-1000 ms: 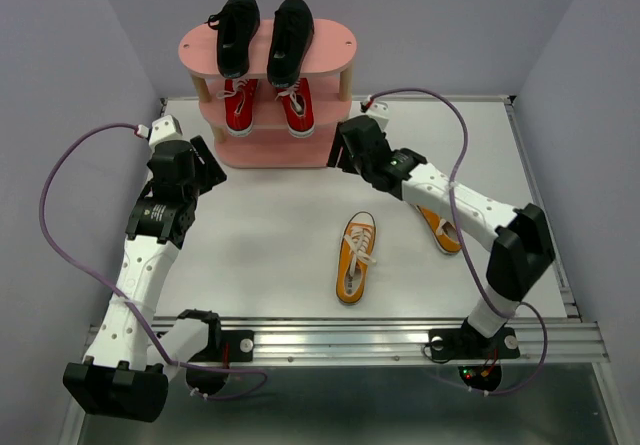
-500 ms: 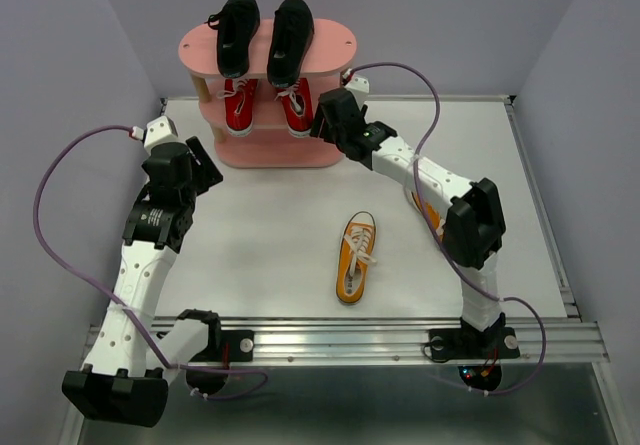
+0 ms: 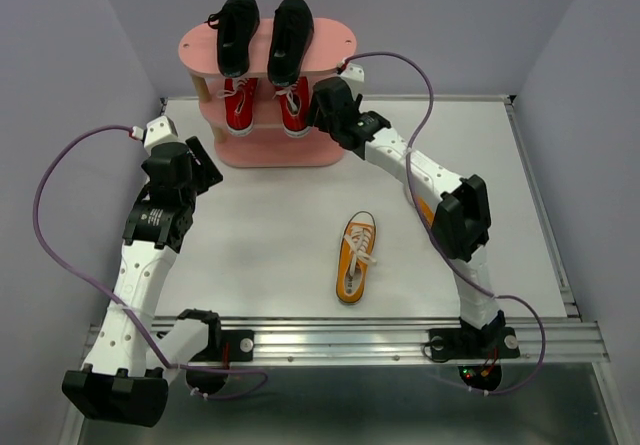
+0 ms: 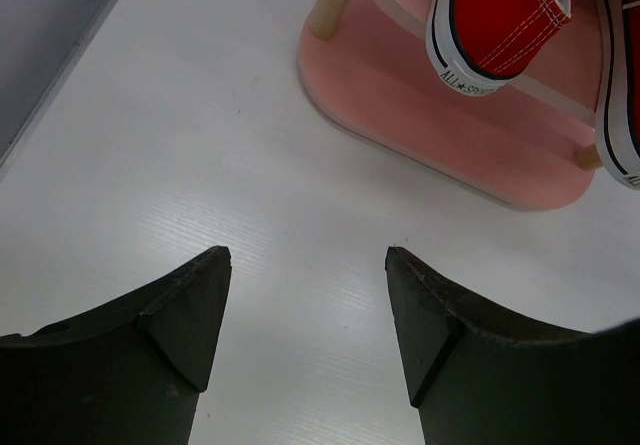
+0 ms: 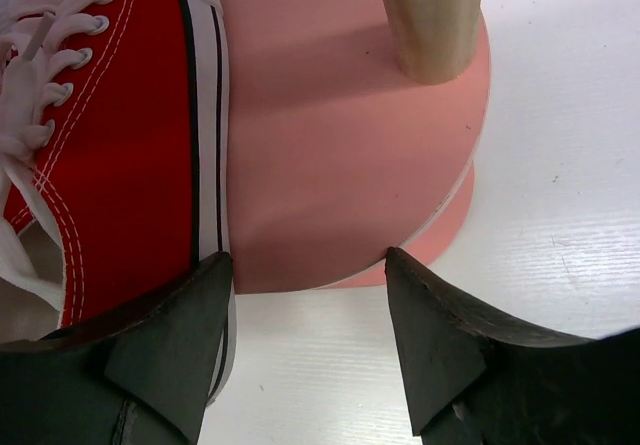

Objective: Place and organize the shoes onto the shoe shelf

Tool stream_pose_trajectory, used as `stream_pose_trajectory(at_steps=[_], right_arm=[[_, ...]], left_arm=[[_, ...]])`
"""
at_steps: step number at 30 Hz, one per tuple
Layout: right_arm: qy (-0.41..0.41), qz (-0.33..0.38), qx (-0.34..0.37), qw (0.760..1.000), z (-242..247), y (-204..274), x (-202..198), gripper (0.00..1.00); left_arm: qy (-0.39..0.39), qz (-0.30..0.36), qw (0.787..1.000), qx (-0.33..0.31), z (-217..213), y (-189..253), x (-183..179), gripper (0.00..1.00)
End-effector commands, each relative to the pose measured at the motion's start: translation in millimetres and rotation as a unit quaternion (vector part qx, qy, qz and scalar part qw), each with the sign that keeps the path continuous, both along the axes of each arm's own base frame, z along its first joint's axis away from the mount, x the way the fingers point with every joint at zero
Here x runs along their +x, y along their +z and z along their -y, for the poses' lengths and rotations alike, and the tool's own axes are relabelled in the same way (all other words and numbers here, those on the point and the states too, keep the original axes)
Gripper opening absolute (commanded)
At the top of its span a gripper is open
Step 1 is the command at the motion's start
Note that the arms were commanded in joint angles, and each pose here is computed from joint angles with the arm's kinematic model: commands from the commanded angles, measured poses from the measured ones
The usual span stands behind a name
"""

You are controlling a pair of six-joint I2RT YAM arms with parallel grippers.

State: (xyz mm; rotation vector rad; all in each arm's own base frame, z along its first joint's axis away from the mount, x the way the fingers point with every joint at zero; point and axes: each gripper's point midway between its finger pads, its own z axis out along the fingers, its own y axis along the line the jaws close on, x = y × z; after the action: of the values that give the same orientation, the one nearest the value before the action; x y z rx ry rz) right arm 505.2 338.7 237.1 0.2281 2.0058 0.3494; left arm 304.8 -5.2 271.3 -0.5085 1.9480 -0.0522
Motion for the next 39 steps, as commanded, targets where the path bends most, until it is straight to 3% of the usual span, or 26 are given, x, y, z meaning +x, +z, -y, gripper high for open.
stream_pose_trajectory(at_steps=[1,9,17,18,20,22,29,34,39], right_arm=[[0.032,0.023,0.037,0.999,-26.7,19.7,8.9,0.68],[-0.009,0.033,0.024,0.999,-0.8,33.0,0.8,0.69],[-0.035,0.064,0.036,0.997,58.2,90.0,-55.7,0.74],[-0.040,0.045,0.018,0.998,67.9,67.7,-65.2,0.74],[-0.058,0.053,0.016,0.997,92.1,75.3,-85.0,0.75],[-0.074,0.019,-0.013,0.997,114.1,38.4,-105.2,0.76],[-0.170,-0.081,-0.024,0.982,218.6,-30.2,-144.5,0.80],[-0.209,-0.075,-0.027,0.975,259.9,-22.0,-157.8,0.86],[-0.215,-0.062,-0.035,0.974,273.6,-9.6,-160.0,0.94]], left_arm=[[0.009,0.024,1.000,0.009,-5.7,16.3,-2.3,0.74],[0.004,0.021,1.000,0.005,-4.0,11.4,-4.4,0.74],[-0.058,0.000,0.998,-0.004,20.0,-9.5,-11.5,0.73],[-0.071,-0.007,0.997,-0.006,26.0,-17.6,-14.1,0.72],[-0.108,-0.011,0.994,-0.014,49.0,-23.8,-19.9,0.72],[-0.136,-0.024,0.990,-0.019,69.0,-36.0,-26.1,0.71],[-0.300,-0.087,0.949,-0.038,195.0,-80.3,-60.1,0.72],[-0.416,-0.120,0.901,-0.021,279.6,-98.2,-98.6,0.85],[-0.483,-0.169,0.859,-0.008,332.2,-133.0,-128.9,0.93]])
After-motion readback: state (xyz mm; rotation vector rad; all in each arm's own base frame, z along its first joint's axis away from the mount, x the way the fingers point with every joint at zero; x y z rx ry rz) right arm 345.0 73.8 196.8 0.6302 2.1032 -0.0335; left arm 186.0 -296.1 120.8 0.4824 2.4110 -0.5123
